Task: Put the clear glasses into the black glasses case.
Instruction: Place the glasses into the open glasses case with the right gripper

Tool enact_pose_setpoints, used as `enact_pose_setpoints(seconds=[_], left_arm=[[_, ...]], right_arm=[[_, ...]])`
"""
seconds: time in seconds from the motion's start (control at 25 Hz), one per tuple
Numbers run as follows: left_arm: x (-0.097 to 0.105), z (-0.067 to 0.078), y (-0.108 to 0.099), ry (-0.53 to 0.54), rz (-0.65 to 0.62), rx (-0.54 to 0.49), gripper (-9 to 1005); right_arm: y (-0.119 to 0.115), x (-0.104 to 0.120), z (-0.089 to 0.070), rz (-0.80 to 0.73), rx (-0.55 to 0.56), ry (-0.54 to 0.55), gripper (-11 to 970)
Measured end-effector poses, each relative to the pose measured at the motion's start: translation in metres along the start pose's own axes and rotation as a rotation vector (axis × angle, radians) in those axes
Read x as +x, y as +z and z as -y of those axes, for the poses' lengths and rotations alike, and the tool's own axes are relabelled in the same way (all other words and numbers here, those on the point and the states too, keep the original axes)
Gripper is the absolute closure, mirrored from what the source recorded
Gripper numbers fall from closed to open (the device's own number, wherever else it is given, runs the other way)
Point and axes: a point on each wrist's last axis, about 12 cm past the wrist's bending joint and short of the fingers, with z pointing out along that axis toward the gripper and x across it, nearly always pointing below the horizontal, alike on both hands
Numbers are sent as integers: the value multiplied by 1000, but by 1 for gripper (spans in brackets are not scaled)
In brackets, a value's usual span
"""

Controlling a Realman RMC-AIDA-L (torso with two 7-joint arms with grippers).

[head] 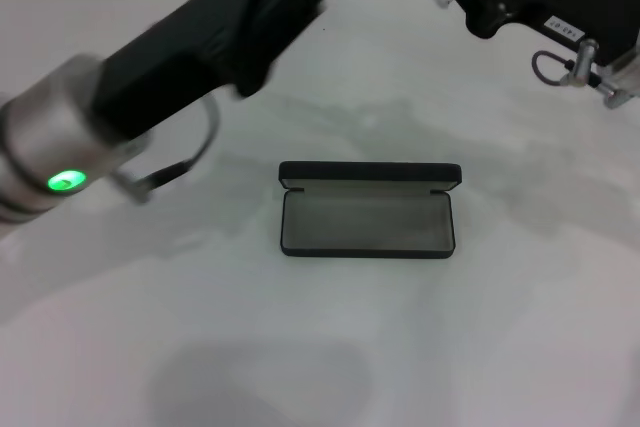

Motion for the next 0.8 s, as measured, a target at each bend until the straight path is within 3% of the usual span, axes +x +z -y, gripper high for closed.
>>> enact_pose_setpoints(seconds=[0.16, 0.28, 0.44, 0.6, 0.8], left_arm=[[-15, 4, -38, 34, -45, -65, 938], [-36, 8, -74, 69, -104, -131, 938], [-60, 15, -109, 104, -166, -192, 938], [-77, 26, -131, 156, -183, -233, 938], [-87, 37, -141, 194, -176, -260, 938]], right_arm=[[-14, -7, 9, -51, 19, -5, 920], [-27, -21, 9, -115, -26, 12, 920], [-37, -40, 3, -310, -117, 73, 920], [-32, -54, -13, -577, -205, 87, 920], [-10, -52, -36, -933, -262, 66, 920]])
